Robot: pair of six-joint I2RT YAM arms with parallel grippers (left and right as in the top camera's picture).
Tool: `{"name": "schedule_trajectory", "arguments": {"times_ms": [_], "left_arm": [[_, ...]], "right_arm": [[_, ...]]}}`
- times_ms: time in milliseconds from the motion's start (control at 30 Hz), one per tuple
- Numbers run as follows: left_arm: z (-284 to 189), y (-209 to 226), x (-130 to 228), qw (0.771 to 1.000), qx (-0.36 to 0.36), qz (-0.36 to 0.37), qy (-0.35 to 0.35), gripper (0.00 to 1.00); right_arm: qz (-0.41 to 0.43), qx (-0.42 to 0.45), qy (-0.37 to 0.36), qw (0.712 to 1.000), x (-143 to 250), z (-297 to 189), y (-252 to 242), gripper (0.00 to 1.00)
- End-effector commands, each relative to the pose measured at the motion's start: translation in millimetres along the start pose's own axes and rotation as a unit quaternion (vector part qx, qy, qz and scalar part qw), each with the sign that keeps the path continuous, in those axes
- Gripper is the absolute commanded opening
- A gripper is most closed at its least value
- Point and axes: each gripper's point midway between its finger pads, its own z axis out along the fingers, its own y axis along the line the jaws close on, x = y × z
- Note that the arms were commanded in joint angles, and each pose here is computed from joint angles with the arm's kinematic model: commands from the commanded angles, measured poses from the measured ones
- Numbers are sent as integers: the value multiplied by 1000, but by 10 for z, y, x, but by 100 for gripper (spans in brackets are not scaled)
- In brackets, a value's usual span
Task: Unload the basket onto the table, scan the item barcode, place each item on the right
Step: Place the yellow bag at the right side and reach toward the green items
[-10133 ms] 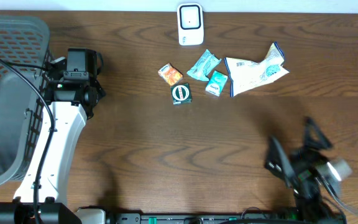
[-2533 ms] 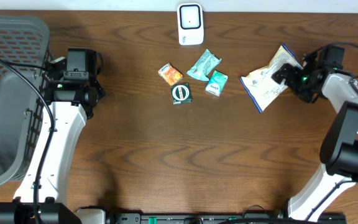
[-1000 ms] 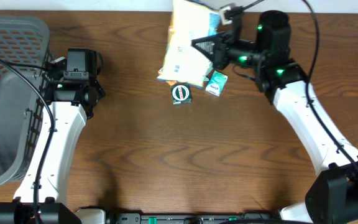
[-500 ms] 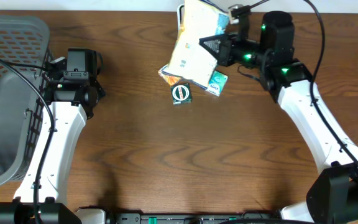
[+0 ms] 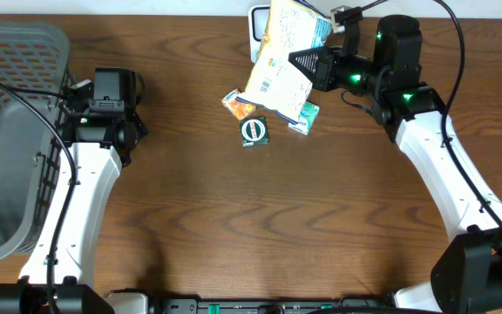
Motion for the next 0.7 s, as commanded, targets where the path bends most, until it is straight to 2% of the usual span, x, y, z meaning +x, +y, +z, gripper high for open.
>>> {"name": "schedule_trajectory", "arguments": {"times_ms": [0,233,400,533,667], "left_arm": [[29,47,-2,1000,-14,8,-1,98],[29,47,-2,1000,-14,8,-1,98],[29,46,-2,1000,-14,8,-1,98],[29,47,-2,1000,-14,8,-1,98],[29,47,-2,1000,-14,8,-1,98]], "right_arm": [[-7,-17,-3,1000,-46,-32,148,1],[14,29,-1,999,4,-31,-29,1],[7,136,-1,991,78,-97,-423,1],[4,304,-1,953,163,-365,-984,1],[-30,459,-4,888,154,-781,-1399,1]]}}
